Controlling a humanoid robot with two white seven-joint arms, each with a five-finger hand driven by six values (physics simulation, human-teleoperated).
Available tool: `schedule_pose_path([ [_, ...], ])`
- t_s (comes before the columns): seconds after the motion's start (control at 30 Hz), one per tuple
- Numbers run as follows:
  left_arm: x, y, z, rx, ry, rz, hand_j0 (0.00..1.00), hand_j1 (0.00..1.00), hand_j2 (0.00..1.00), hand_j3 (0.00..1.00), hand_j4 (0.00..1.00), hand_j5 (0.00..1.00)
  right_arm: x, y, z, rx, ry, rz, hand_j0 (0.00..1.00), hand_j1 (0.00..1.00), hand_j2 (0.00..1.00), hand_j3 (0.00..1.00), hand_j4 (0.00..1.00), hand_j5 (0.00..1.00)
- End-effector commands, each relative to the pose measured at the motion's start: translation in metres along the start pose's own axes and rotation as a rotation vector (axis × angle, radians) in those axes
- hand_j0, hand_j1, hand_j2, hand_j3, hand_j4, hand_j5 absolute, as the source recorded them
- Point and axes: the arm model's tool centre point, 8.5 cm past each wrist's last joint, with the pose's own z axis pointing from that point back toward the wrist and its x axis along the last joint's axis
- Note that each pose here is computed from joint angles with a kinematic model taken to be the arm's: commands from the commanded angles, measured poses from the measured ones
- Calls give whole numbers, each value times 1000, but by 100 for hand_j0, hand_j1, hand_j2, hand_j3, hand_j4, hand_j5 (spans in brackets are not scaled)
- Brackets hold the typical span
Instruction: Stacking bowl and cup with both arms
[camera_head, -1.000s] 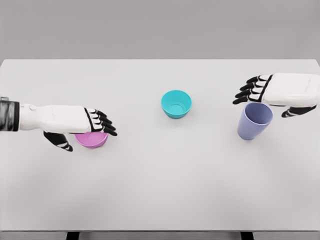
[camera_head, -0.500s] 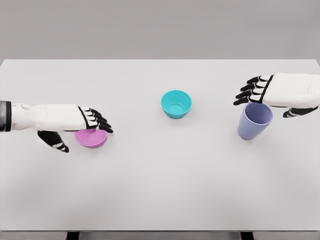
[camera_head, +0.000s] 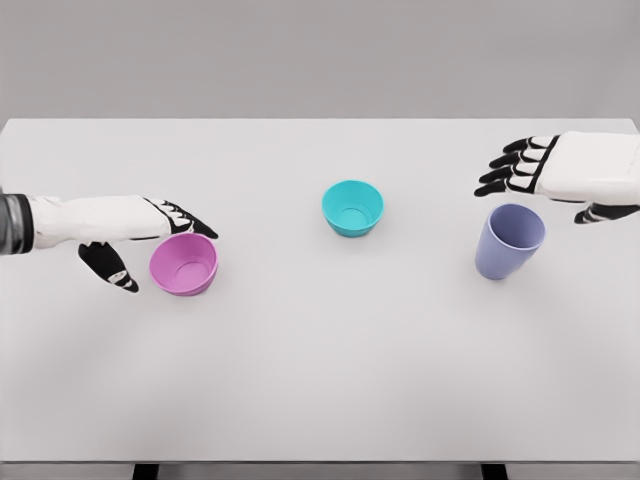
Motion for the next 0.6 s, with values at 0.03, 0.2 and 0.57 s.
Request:
schedule_pose_path([
  [0.03,-2,-1,-5,-1,13,15,99,99,99,99,99,99,1,3,-2,7,-8,-10,100,100,100,100,100,100],
  [0.2,1,-4,-18,-8,-3,15,99,99,99,99,99,99,1,4,-2,9,-7,-11,100,100,100,100,100,100],
  [0.57,-4,-12,-35,-24,-1,27,99,99,99,99,99,99,2,5,-3,12,-10,-13,100,100,100,100,100,100],
])
